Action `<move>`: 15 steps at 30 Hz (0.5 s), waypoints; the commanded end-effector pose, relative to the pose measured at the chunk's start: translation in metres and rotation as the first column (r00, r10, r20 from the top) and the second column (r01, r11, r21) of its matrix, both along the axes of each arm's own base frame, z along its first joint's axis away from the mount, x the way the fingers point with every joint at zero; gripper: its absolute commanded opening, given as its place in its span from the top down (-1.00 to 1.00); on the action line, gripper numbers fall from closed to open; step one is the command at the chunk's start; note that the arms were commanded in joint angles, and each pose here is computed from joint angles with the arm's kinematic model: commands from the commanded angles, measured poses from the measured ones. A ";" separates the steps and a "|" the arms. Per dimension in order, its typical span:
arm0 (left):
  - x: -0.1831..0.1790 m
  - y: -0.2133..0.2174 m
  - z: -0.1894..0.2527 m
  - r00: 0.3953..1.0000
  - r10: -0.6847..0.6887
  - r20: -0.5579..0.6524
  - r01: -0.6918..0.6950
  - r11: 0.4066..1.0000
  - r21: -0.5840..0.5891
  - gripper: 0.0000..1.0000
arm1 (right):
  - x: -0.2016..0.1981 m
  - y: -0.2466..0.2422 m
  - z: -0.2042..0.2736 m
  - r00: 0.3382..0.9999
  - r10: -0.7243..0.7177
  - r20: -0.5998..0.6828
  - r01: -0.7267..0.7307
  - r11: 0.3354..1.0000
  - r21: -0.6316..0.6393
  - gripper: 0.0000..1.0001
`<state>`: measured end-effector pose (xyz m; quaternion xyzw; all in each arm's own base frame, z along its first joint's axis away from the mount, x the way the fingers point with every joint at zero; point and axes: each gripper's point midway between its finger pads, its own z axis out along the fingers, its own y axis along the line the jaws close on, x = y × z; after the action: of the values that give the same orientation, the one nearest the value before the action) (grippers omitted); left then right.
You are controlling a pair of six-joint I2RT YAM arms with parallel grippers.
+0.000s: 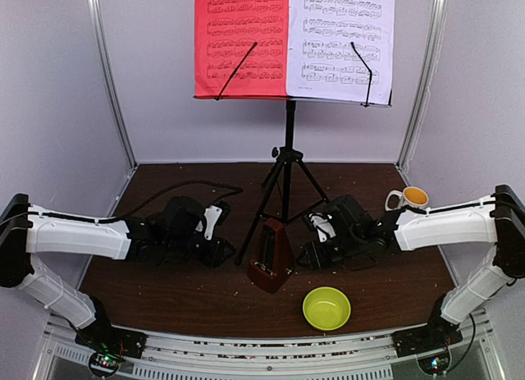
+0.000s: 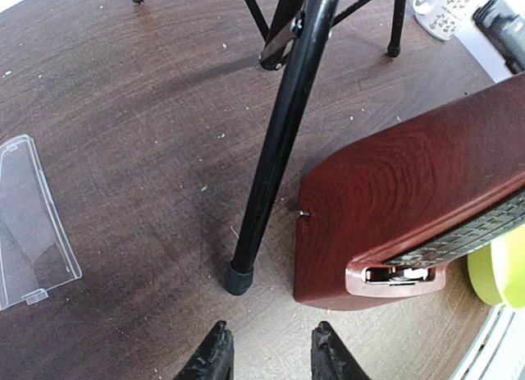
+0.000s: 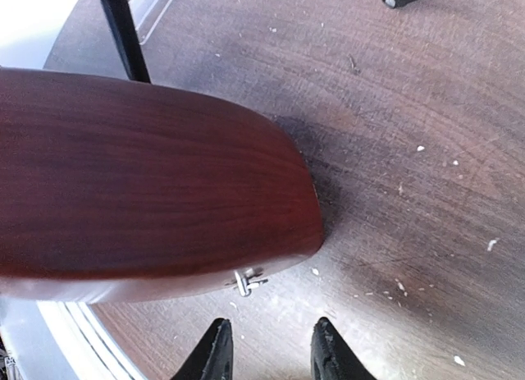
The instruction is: Set up the instrument practice props
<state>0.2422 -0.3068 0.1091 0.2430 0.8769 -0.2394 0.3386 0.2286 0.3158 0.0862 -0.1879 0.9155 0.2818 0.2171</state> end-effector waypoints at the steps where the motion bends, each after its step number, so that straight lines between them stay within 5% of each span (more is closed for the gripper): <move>1: 0.006 -0.006 0.013 1.000 0.011 0.026 -0.010 0.999 -0.038 0.32 | 0.010 0.016 0.004 1.000 -0.012 0.005 0.011 0.999 0.033 0.32; 15: 0.002 0.008 0.012 0.998 0.054 0.020 -0.053 0.998 -0.027 0.31 | 0.055 0.051 0.022 0.998 0.008 0.067 -0.010 1.000 0.026 0.32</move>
<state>0.2425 -0.3026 0.1097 0.2310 0.8817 -0.2348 0.3377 0.2696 0.3586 0.0971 -0.1880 0.9107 0.2866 0.2305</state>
